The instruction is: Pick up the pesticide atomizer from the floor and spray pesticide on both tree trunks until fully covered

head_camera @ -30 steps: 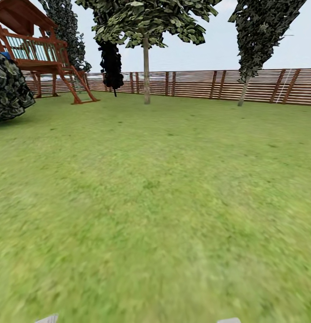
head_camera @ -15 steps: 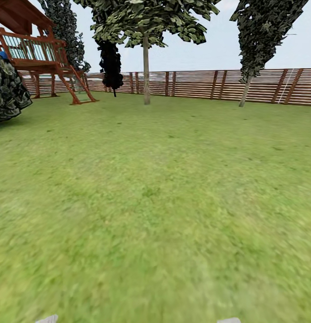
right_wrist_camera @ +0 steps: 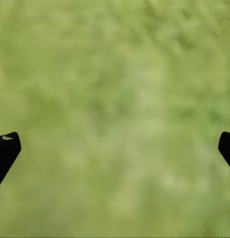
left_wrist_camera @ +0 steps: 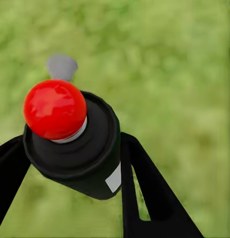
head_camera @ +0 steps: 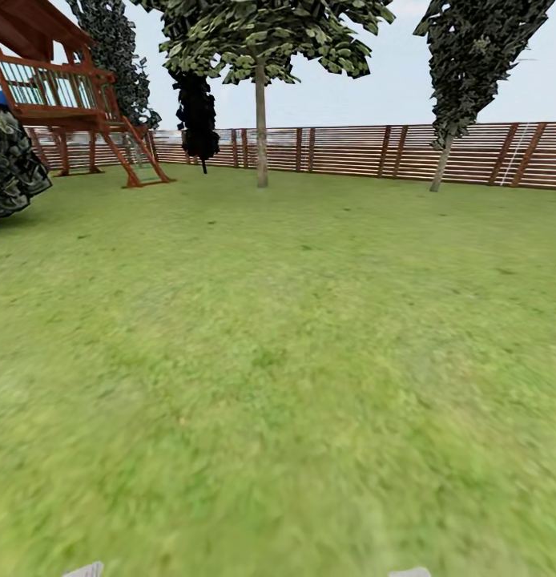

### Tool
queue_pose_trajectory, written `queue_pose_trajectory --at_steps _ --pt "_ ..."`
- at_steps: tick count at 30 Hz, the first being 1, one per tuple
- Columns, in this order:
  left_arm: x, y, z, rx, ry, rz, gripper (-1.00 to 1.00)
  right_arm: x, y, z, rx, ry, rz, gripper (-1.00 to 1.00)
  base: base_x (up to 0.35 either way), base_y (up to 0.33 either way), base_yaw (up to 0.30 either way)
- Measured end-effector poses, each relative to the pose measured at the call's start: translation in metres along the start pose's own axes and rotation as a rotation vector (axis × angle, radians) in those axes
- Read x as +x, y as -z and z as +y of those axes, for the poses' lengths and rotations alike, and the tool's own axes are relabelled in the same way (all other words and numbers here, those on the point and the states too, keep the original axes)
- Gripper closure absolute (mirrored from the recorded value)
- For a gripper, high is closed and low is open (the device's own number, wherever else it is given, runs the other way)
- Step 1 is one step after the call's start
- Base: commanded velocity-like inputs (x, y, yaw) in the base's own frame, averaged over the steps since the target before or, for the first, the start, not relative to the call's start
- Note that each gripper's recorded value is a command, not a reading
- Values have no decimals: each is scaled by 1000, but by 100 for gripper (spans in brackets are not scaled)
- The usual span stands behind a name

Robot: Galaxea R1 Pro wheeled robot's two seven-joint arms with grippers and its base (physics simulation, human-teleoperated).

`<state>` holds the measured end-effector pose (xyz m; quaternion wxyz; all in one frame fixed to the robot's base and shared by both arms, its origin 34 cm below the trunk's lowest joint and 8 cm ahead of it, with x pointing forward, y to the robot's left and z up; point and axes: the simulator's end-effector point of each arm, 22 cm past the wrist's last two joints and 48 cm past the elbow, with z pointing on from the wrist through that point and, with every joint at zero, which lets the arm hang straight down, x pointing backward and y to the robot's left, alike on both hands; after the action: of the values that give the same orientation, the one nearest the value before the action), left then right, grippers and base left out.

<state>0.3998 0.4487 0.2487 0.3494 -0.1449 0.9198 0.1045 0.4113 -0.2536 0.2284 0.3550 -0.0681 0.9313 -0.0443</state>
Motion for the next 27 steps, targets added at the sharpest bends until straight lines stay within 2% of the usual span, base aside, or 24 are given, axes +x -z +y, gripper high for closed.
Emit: queue_pose_trajectory --at_steps 27 --pt "0 0 0 0 0 0 100 0 0 0 0 0 0 -100 338 0 0"
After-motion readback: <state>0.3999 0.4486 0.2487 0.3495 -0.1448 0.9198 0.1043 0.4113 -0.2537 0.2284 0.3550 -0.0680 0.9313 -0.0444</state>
